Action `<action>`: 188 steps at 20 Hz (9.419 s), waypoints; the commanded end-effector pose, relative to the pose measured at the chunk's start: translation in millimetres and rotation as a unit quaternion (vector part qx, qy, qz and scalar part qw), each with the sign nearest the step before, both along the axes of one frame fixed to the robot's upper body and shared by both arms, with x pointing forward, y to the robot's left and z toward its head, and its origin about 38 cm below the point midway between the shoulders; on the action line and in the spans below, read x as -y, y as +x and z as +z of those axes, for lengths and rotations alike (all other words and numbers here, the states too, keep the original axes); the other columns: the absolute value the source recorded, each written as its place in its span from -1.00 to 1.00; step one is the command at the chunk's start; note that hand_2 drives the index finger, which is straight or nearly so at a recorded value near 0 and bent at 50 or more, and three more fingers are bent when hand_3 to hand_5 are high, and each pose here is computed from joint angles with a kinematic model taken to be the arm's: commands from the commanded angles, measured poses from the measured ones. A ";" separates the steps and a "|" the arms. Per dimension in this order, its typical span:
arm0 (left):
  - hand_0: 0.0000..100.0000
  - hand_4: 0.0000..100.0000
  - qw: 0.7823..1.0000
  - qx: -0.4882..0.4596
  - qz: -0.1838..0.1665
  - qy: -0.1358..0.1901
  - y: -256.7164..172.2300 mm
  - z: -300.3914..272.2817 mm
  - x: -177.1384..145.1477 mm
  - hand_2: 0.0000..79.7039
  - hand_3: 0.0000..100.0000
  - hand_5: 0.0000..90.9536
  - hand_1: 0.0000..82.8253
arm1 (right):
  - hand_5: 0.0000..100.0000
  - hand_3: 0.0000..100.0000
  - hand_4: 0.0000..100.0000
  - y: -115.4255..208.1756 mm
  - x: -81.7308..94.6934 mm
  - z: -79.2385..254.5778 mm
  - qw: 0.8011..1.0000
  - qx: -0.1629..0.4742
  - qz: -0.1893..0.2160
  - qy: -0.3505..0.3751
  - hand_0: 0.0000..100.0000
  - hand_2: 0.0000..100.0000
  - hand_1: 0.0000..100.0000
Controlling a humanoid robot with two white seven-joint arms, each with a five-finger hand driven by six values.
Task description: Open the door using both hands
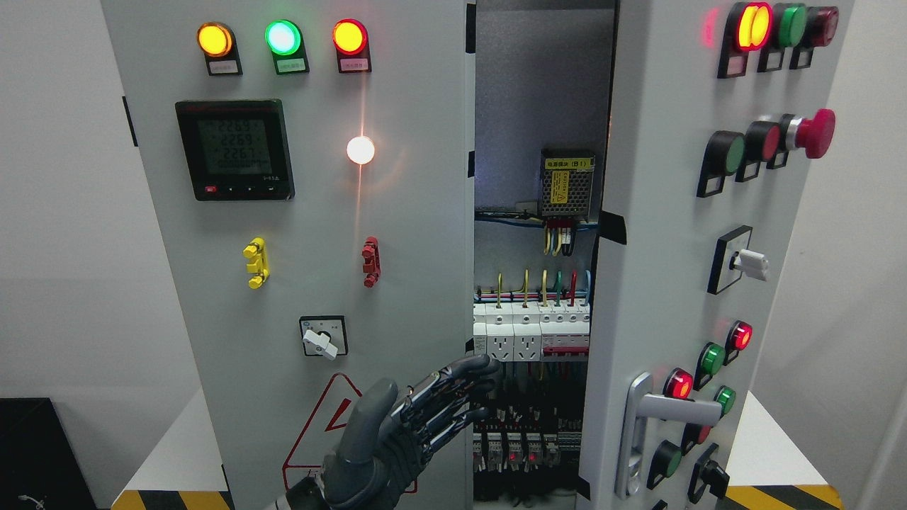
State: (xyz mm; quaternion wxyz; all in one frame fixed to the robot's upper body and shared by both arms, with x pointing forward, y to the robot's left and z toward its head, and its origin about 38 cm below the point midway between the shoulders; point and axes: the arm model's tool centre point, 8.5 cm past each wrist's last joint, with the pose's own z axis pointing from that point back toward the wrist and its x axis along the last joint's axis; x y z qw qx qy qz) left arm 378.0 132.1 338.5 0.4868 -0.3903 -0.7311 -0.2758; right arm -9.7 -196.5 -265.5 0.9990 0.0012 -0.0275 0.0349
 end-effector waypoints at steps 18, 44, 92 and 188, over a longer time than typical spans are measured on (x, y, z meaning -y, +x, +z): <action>-1.00 -1.00 0.986 -0.070 -0.152 0.017 -3.0 91.3 82.0 -1.00 -1.00 -1.00 -1.00 | -1.00 -1.00 -1.00 0.0 0.2 0.0 1.000 0.000 -0.001 0.000 -0.62 -1.00 -1.00; -1.00 -1.00 0.972 -0.055 -0.228 0.026 -35.8 106.5 133.3 -1.00 -1.00 -1.00 -1.00 | -1.00 -1.00 -1.00 0.0 0.2 0.0 1.000 0.000 -0.001 0.000 -0.62 -1.00 -1.00; -1.00 -1.00 0.948 -0.089 -0.298 0.061 -64.2 113.9 326.7 -1.00 -1.00 -1.00 -1.00 | -1.00 -1.00 -1.00 0.0 0.2 0.0 1.000 0.000 -0.001 0.000 -0.62 -1.00 -1.00; -1.00 -1.00 0.567 -0.669 0.291 0.382 -295.6 -585.1 -171.1 -1.00 -1.00 -1.00 -1.00 | -1.00 -1.00 -1.00 0.0 0.2 0.0 1.000 0.000 -0.001 0.000 -0.62 -1.00 -1.00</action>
